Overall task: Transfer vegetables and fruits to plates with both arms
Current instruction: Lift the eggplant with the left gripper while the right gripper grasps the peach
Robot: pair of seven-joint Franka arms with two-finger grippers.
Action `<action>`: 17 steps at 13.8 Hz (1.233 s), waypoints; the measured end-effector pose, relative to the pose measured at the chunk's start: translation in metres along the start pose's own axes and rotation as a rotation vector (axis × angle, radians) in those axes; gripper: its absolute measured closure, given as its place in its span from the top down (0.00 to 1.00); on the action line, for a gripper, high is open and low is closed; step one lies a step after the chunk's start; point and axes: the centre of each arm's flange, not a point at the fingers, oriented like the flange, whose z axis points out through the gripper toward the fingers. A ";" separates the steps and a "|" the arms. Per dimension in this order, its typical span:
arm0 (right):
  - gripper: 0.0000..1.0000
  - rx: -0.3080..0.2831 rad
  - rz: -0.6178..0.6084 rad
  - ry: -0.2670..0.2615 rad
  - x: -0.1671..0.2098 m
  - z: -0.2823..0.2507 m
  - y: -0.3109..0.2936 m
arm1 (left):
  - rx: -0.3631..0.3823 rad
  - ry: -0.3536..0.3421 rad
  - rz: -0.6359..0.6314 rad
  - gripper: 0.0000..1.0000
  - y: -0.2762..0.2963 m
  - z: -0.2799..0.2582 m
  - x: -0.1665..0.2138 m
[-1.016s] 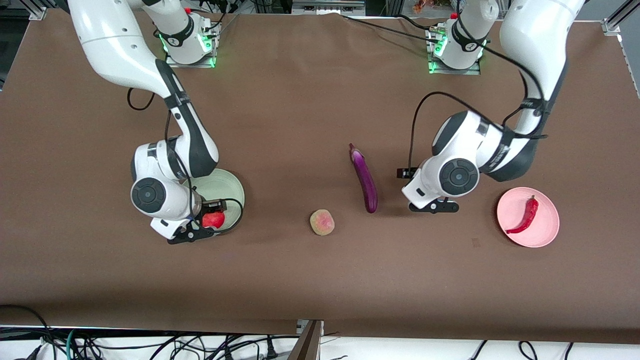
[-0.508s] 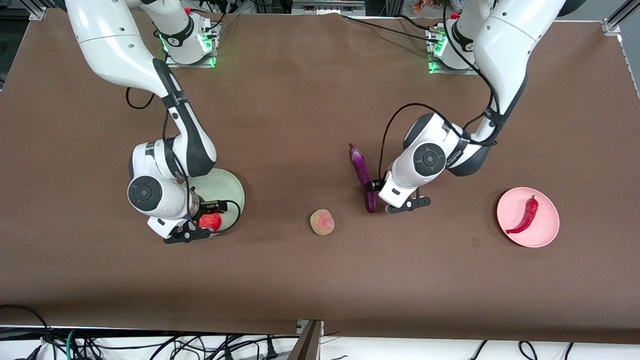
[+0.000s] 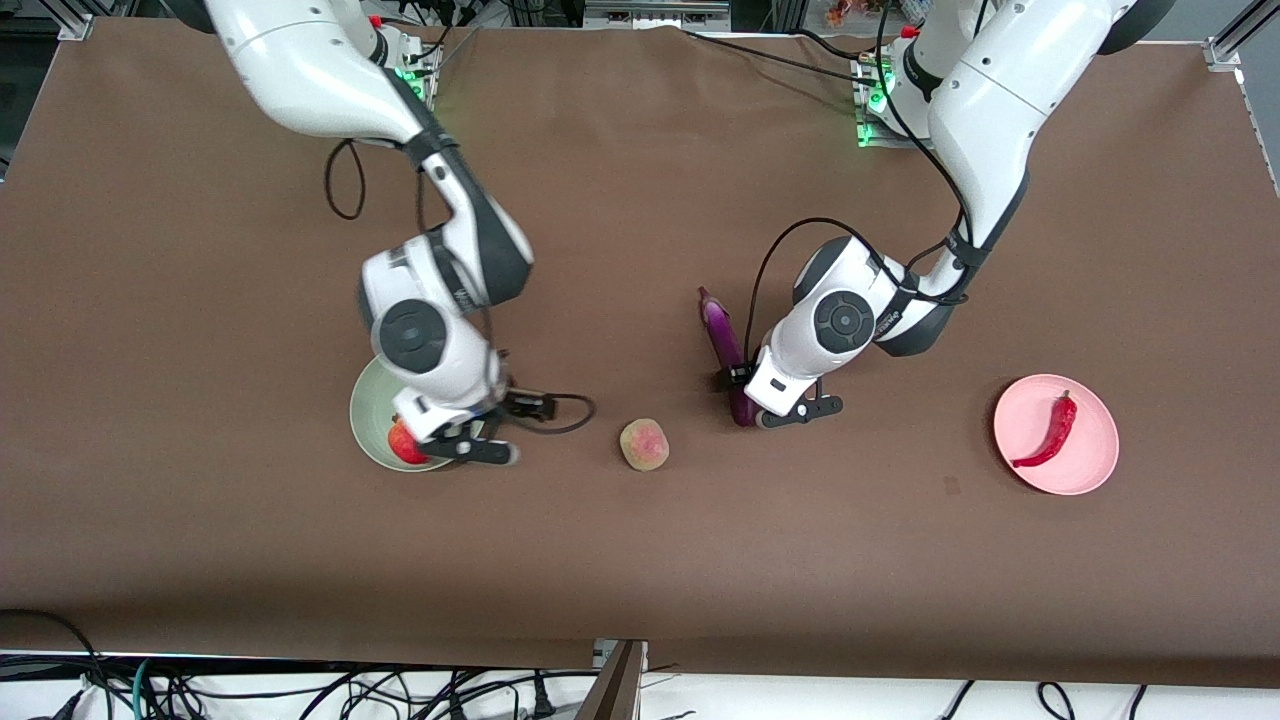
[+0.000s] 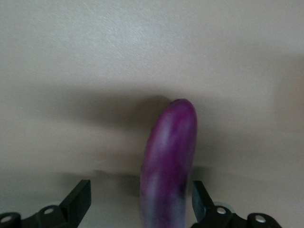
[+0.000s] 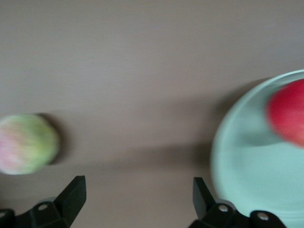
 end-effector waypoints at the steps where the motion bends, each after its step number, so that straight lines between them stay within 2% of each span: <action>1: 1.00 0.023 0.023 0.023 -0.007 0.005 -0.020 | -0.002 0.002 0.003 0.86 0.002 0.000 -0.001; 5: 1.00 0.124 0.078 0.118 -0.005 0.016 -0.058 | -0.006 0.007 0.005 0.42 0.003 0.000 -0.001; 7: 1.00 0.163 0.078 0.151 -0.008 0.029 -0.070 | -0.007 0.007 0.004 0.38 0.003 -0.001 -0.001; 8: 1.00 0.176 0.079 0.160 -0.012 0.039 -0.076 | -0.007 0.009 0.004 0.35 0.003 -0.002 -0.001; 10: 1.00 0.195 0.091 0.168 -0.022 0.058 -0.086 | 0.009 0.003 0.000 0.34 0.001 -0.014 0.002; 12: 1.00 0.209 0.111 0.171 -0.030 0.069 -0.094 | 0.076 -0.036 0.009 0.33 -0.005 -0.047 0.005; 15: 1.00 0.222 0.129 0.172 -0.039 0.077 -0.102 | 0.194 -0.139 0.105 0.33 -0.033 -0.097 0.008; 17: 1.00 0.218 0.124 0.168 -0.045 0.087 -0.106 | 0.216 -0.190 0.193 0.33 -0.069 -0.123 0.022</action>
